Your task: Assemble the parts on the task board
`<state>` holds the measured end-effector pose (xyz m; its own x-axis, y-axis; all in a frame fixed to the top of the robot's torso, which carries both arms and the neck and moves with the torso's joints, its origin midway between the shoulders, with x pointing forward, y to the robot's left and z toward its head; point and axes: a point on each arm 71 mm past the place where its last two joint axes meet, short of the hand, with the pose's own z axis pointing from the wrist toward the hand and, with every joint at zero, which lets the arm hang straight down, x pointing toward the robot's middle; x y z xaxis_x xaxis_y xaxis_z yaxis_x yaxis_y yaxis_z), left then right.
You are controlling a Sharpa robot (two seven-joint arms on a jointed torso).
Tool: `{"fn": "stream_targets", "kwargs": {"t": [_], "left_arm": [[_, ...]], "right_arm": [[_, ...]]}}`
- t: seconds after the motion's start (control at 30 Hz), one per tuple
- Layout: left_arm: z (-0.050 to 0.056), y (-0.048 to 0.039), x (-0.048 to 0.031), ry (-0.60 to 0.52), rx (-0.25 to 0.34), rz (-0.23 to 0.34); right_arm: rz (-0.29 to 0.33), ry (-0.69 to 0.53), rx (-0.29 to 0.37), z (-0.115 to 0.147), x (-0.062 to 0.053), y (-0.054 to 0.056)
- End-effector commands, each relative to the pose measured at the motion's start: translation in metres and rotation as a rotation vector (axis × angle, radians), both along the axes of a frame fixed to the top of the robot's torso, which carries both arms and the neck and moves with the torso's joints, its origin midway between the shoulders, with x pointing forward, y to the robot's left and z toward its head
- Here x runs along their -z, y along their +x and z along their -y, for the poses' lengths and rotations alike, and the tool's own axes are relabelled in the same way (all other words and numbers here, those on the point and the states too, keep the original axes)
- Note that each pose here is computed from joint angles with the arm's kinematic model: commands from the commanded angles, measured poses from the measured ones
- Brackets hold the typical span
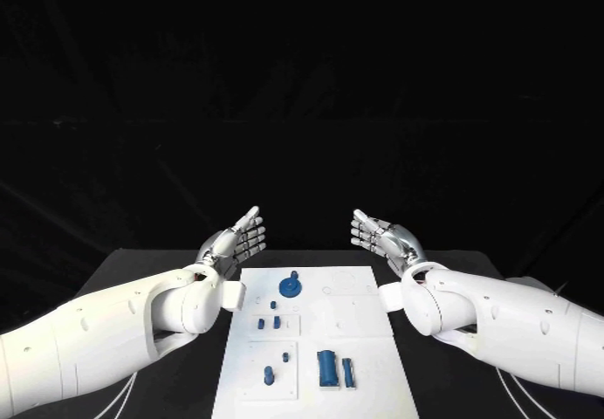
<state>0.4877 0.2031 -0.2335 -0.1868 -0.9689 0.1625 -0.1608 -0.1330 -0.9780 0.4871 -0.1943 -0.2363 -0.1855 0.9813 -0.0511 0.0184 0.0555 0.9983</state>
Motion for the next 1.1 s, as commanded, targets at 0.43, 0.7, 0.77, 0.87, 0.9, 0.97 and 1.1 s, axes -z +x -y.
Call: {"fn": "stream_targets", "kwargs": {"t": [0.43, 0.7, 0.77, 0.87, 0.9, 0.97, 1.1], "left_arm": [[0.011, -0.0259, -0.0093, 0.139, -0.184, 0.147], [0.011, -0.0259, -0.0093, 0.139, -0.184, 0.147], [0.011, -0.0259, -0.0093, 0.139, -0.184, 0.147], [0.011, -0.0259, -0.0093, 0.139, -0.184, 0.147], [0.011, -0.0259, -0.0093, 0.139, -0.184, 0.147], [0.011, -0.0259, -0.0093, 0.139, -0.184, 0.147], [0.011, -0.0259, -0.0093, 0.139, -0.184, 0.147]], "right_arm": [[0.021, 0.064, 0.169, -0.002, -0.012, -0.025], [0.021, 0.064, 0.169, -0.002, -0.012, -0.025], [0.021, 0.064, 0.169, -0.002, -0.012, -0.025], [0.021, 0.064, 0.169, -0.002, -0.012, -0.025], [0.021, 0.064, 0.169, -0.002, -0.012, -0.025], [0.021, 0.064, 0.169, -0.002, -0.012, -0.025], [0.021, 0.064, 0.169, -0.002, -0.012, -0.025]]}}
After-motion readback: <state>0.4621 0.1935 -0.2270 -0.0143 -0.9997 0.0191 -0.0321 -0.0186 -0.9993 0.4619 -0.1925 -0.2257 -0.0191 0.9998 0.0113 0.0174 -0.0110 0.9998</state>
